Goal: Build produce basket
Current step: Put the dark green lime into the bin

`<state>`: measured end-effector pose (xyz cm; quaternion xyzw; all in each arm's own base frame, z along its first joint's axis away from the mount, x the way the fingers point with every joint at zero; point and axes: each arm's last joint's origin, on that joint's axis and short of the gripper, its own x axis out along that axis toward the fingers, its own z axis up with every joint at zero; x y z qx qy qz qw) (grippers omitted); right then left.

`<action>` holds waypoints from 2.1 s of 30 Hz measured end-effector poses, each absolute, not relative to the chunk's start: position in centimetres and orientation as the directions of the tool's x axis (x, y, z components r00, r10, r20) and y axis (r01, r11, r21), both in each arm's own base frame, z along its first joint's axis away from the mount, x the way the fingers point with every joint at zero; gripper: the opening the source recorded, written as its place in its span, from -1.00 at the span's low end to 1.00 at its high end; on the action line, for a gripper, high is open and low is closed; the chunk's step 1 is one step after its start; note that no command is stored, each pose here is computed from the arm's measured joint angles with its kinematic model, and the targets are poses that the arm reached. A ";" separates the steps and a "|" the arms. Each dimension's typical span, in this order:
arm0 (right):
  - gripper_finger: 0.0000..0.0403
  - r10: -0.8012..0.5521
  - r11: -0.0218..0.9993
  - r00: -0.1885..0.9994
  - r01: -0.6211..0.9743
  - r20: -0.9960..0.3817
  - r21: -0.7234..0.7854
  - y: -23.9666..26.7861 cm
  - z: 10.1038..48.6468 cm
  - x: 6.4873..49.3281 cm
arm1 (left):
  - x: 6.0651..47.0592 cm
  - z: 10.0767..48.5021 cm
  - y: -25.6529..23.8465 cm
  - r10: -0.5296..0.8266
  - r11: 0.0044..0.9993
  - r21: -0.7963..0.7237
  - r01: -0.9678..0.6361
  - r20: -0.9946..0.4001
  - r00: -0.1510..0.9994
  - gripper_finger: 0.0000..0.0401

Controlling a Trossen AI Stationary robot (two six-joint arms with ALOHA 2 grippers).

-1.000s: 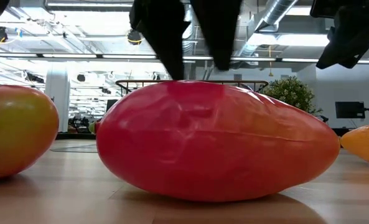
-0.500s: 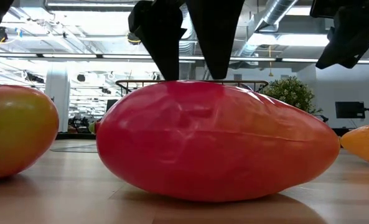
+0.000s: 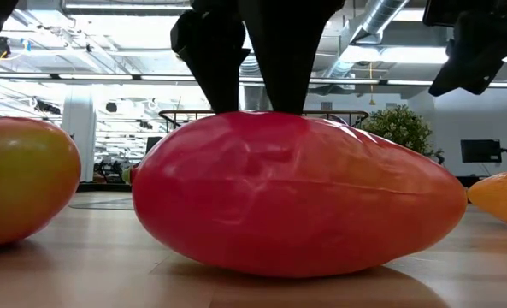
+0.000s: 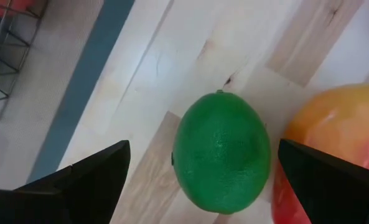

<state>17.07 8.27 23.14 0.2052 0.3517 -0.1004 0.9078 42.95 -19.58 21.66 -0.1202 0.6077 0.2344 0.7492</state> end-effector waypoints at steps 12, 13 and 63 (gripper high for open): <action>-0.97 -0.065 0.889 0.732 0.351 -0.678 0.294 7.6 23.2 17.4 | 43.1 21.6 -19.1 0.217 0.867 0.124 -0.482 -0.966 0.141 0.97; -0.97 -0.064 0.889 0.732 0.350 -0.678 0.294 7.6 23.2 17.4 | 43.1 21.6 -19.1 0.217 0.867 0.123 -0.483 -0.966 0.142 0.97; -0.97 -0.101 0.884 0.731 0.377 -0.675 0.276 6.7 23.2 17.8 | 39.9 18.4 -14.2 -0.024 0.828 -0.125 -0.547 -0.982 0.187 0.51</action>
